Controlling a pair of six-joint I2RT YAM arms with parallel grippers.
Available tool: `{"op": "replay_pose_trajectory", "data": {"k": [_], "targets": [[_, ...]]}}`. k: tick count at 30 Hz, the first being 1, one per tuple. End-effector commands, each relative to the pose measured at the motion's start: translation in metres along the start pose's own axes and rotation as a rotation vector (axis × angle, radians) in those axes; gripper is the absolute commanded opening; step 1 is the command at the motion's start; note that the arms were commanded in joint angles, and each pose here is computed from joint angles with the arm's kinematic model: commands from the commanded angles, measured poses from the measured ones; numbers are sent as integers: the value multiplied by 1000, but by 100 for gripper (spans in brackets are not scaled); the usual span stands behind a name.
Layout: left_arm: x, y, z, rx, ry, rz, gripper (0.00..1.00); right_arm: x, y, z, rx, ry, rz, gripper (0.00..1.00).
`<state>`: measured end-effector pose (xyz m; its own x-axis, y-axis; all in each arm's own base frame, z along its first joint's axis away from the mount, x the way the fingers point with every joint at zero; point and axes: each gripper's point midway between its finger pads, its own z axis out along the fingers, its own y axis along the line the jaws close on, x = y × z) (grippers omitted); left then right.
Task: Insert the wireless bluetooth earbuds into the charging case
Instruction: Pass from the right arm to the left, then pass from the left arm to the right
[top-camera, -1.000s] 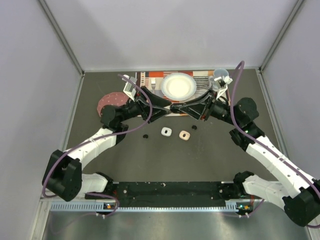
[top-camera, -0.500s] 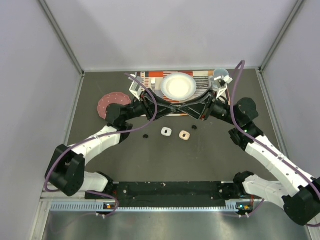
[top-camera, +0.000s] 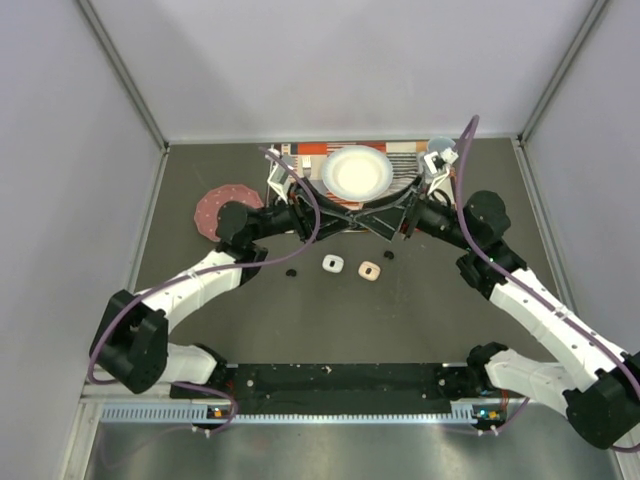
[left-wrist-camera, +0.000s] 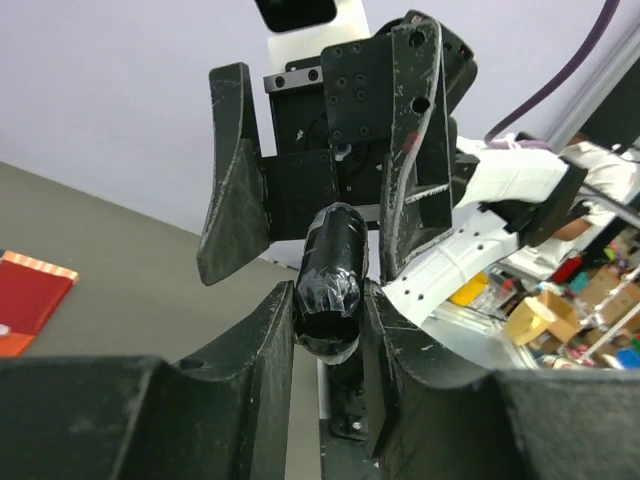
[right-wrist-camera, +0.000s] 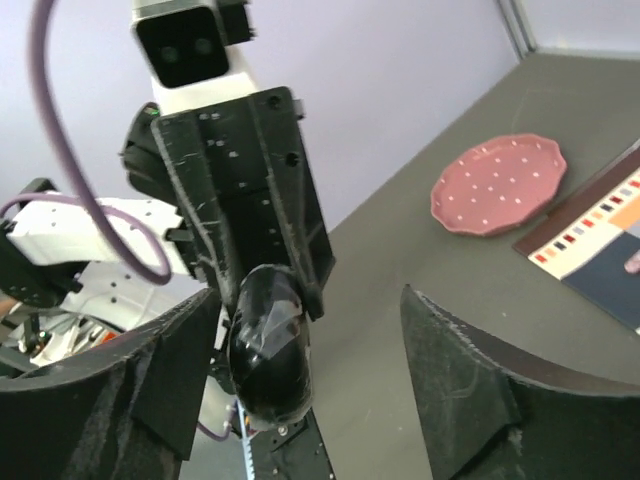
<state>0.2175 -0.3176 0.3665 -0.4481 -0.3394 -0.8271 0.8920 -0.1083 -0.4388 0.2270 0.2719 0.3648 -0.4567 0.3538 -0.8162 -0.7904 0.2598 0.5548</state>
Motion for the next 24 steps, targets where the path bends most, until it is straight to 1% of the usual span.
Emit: {"op": "replay_pose_trajectory", "data": {"k": [1, 2, 3, 5, 6, 7, 8, 10, 11, 12, 14, 16, 18, 20, 24], "targets": [[-7, 0, -4, -69, 17, 183, 0, -22, -5, 1, 100, -41, 38, 77], [-5, 4, -7, -98, 24, 203, 0, -23, -6, 1, 111, -45, 51, 78], [-10, 4, -10, -117, 19, 298, 0, -24, -6, 1, 119, -51, 79, 79], [-3, 15, -18, -188, 55, 328, 0, -25, -9, 1, 147, -58, 121, 81], [-11, 14, -22, -219, 40, 423, 0, -24, -11, 1, 163, -55, 165, 82], [-12, 18, -26, -248, 39, 452, 0, -27, -13, 4, 177, -52, 189, 82], [-8, 24, -31, -279, 60, 496, 0, -19, -20, 4, 220, -21, 235, 82], [-12, 23, -37, -309, 58, 551, 0, -19, -24, 6, 261, -7, 317, 82], [-7, 26, -39, -312, 77, 563, 0, -15, -26, 9, 264, 12, 345, 82], [-7, 25, -41, -316, 86, 612, 0, -15, -23, 12, 249, 16, 393, 82], [-7, 29, -43, -347, 94, 637, 0, -11, -18, 16, 212, 35, 456, 82], [-4, 32, -46, -365, 117, 668, 0, -15, -11, 19, 178, 28, 507, 81], [-6, 35, -47, -396, 111, 673, 0, -8, -17, 20, 216, 58, 547, 81], [-7, 38, -49, -413, 105, 699, 0, -11, -14, 22, 216, 69, 553, 80], [-12, 37, -49, -422, 87, 710, 0, -3, -14, 24, 210, 105, 630, 77]]}}
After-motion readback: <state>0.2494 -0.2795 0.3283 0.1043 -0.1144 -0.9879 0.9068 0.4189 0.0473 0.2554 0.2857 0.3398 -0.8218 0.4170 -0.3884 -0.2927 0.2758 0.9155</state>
